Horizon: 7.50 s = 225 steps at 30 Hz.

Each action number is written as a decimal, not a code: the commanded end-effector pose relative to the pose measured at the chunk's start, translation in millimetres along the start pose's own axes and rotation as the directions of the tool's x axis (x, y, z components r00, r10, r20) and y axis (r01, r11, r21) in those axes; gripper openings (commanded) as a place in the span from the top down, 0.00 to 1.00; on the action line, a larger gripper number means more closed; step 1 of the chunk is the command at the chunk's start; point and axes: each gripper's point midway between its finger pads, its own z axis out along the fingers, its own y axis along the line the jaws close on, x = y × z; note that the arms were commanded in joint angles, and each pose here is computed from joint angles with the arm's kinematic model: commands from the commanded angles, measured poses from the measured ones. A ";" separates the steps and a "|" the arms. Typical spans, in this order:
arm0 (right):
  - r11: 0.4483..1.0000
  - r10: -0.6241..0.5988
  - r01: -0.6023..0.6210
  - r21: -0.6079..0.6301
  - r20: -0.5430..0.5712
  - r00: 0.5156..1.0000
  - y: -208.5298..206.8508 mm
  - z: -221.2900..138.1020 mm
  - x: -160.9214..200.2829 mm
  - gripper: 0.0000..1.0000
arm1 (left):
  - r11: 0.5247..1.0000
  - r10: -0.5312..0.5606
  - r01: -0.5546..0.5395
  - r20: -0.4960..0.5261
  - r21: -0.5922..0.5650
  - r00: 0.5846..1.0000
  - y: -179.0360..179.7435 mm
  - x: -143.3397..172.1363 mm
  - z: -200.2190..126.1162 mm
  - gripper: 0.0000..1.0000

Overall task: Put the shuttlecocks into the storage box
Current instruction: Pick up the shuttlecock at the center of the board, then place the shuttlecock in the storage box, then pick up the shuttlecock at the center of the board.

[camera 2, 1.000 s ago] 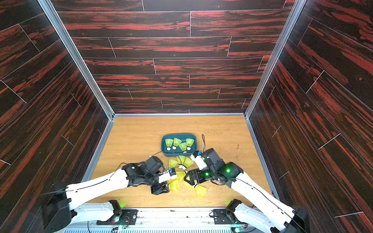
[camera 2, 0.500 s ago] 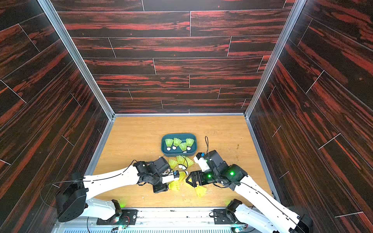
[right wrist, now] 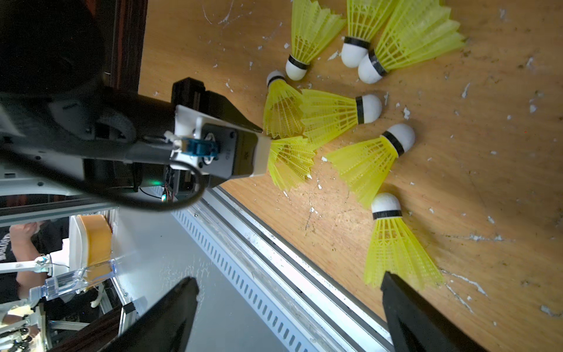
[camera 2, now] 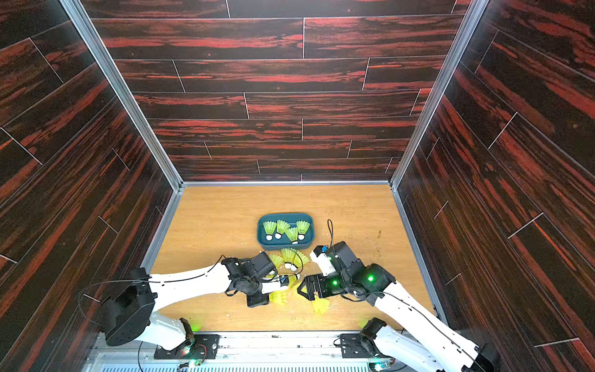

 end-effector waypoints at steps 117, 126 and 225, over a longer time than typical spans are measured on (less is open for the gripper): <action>0.927 0.186 -0.224 0.300 0.149 0.971 -93.1 88.0 -224.9 0.06 | 0.347 -0.896 0.925 0.348 0.158 0.277 227.1 -97.8 -19.5 0.67; 0.935 0.186 -0.215 0.282 0.127 0.974 -91.1 93.6 -224.9 0.06 | 0.347 -0.899 0.925 0.337 0.156 0.281 225.3 -99.6 -16.2 0.65; 0.847 0.479 -0.442 0.295 -0.066 0.875 6.1 60.3 33.8 0.25 | 0.798 -0.602 0.554 0.355 0.237 0.715 32.0 -65.0 -113.2 0.33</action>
